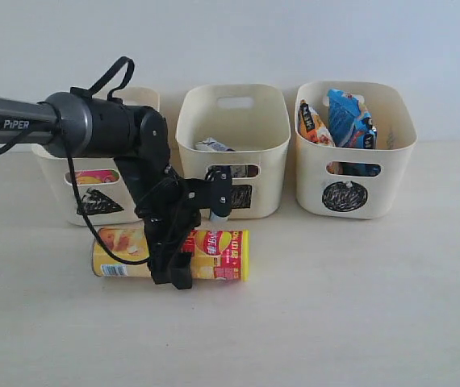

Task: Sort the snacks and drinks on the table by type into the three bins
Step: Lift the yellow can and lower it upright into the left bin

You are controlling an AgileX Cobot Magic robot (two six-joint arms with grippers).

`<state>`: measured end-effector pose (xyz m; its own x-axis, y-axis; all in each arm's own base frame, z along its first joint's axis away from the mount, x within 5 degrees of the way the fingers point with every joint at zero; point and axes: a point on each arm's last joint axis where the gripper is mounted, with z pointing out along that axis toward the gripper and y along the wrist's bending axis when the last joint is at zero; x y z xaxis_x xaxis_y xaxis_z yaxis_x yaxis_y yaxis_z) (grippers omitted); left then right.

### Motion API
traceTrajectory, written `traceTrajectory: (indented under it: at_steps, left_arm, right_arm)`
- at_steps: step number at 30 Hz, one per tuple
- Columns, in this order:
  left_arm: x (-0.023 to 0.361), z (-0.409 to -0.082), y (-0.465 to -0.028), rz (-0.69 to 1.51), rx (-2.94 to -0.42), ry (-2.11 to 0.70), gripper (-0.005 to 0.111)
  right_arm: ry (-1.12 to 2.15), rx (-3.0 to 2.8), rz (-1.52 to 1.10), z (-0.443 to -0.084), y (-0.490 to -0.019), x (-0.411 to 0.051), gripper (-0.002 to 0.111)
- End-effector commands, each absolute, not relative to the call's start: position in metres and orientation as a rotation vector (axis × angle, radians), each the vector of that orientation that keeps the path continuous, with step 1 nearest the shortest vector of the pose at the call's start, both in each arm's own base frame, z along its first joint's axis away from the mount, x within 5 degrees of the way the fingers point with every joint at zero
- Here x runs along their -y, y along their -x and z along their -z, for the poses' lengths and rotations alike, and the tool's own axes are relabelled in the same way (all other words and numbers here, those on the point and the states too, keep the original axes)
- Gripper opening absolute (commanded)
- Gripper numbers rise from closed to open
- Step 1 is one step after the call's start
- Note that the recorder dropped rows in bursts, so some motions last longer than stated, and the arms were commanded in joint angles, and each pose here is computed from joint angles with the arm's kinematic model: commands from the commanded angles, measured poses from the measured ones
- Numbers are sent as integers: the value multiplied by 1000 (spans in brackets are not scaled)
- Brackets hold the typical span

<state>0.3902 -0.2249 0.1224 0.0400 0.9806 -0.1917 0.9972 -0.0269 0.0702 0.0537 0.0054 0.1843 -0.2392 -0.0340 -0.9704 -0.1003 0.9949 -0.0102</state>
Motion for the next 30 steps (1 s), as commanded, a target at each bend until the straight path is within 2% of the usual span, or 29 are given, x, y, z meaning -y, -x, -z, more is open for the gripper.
traceTrajectory:
  at_steps: [1,6,7,9,10,13,20,23,30]
  left_arm:
    - [225,-144,-384,148,-2098,-2095,4]
    - [219,-196,-373,152,-2152,-1983,4]
    - [217,-222,-369,133,-2139,-1903,4]
    - [211,-270,-363,104,-2126,-1671,4]
    - [207,-283,-364,100,-2130,-1576,4]
    - [185,-327,-376,137,-2126,-1049,4]
    - [144,-330,-424,137,-2023,-522,4]
    - [128,-324,-444,137,-1939,-390,4]
    - [103,-276,-484,165,-1894,-173,5]
  right_arm:
    - [97,-1804,-59,-184,-54,-5,0]
    - [97,-1804,-59,-184,-54,-5,0]
    - [97,-1804,-59,-184,-54,-5,0]
    - [97,-1804,-59,-184,-54,-5,0]
    - [97,-1804,-59,-184,-54,-5,0]
    - [97,-1807,-59,-184,-54,-5,0]
    - [97,-1807,-59,-184,-54,-5,0]
    - [97,-1807,-59,-184,-54,-5,0]
    - [97,-1807,-59,-184,-54,-5,0]
